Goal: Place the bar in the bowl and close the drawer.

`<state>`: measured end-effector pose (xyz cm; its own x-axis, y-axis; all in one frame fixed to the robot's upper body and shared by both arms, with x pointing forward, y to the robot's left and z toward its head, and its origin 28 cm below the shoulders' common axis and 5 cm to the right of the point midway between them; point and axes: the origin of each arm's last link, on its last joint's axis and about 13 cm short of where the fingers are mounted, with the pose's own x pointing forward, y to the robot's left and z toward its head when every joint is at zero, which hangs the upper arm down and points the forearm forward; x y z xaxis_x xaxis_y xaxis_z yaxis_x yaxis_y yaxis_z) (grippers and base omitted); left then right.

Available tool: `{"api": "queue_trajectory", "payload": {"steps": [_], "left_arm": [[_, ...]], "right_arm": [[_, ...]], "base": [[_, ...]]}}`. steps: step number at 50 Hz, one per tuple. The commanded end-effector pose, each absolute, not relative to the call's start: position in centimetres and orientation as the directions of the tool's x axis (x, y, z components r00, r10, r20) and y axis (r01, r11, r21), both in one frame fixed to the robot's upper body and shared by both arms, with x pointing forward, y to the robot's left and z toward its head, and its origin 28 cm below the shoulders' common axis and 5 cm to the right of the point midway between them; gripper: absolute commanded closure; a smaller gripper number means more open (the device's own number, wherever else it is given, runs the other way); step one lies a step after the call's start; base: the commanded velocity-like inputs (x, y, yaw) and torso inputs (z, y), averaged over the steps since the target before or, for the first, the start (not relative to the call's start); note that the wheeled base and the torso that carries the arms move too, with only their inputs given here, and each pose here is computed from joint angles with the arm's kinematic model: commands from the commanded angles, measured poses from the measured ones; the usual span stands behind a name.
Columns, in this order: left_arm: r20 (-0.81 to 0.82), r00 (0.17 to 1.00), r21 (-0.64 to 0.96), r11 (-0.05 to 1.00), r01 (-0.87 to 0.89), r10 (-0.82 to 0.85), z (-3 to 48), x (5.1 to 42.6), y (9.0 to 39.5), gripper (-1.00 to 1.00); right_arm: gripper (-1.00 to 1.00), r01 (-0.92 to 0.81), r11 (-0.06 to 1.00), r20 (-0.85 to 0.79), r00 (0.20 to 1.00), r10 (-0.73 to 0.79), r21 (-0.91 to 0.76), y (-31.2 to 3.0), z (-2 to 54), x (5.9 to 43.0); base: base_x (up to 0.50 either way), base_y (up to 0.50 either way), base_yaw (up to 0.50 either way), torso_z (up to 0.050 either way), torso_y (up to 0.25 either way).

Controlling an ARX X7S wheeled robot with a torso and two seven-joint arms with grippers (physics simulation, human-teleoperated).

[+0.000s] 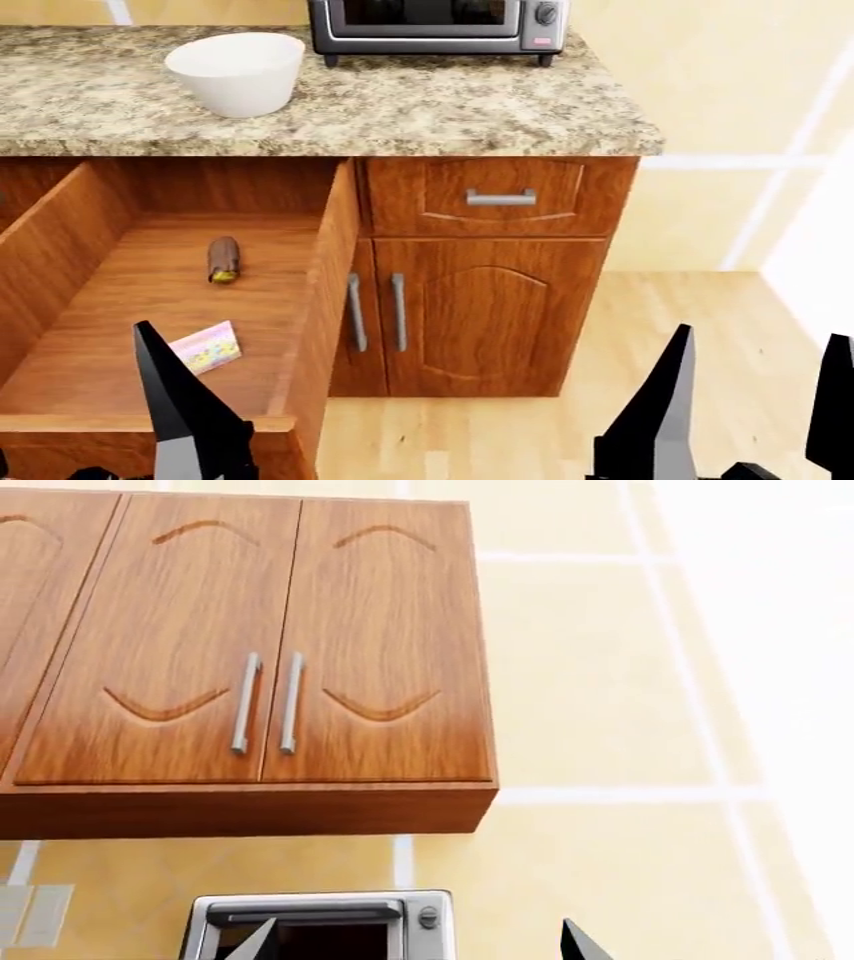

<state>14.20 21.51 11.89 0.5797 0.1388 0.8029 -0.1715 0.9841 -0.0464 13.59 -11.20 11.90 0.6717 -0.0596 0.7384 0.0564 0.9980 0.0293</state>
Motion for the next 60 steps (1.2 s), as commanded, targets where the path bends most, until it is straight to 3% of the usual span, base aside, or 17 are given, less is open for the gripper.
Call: {"api": "queue_trajectory", "payload": {"steps": [1, 60], "left_arm": [[0.799, 0.586, -0.044, 0.985, -0.166, 0.134, 11.93, 14.61, 21.57, -1.00], [0.796, 0.590, -0.049, 0.986, -0.160, 0.135, 11.71, 14.75, 21.53, -1.00]], "right_arm": [[-1.00, 0.052, 0.998, 0.735, 0.676, -0.059, 0.033, -11.17, 11.75, 13.83], [-1.00, 0.043, 0.999, 0.738, 0.673, -0.046, 0.023, -10.88, 12.08, 13.85]], "base": [[0.00, 0.34, 0.00, 0.000, 0.000], [0.00, 0.34, 0.00, 0.000, 0.000]]}}
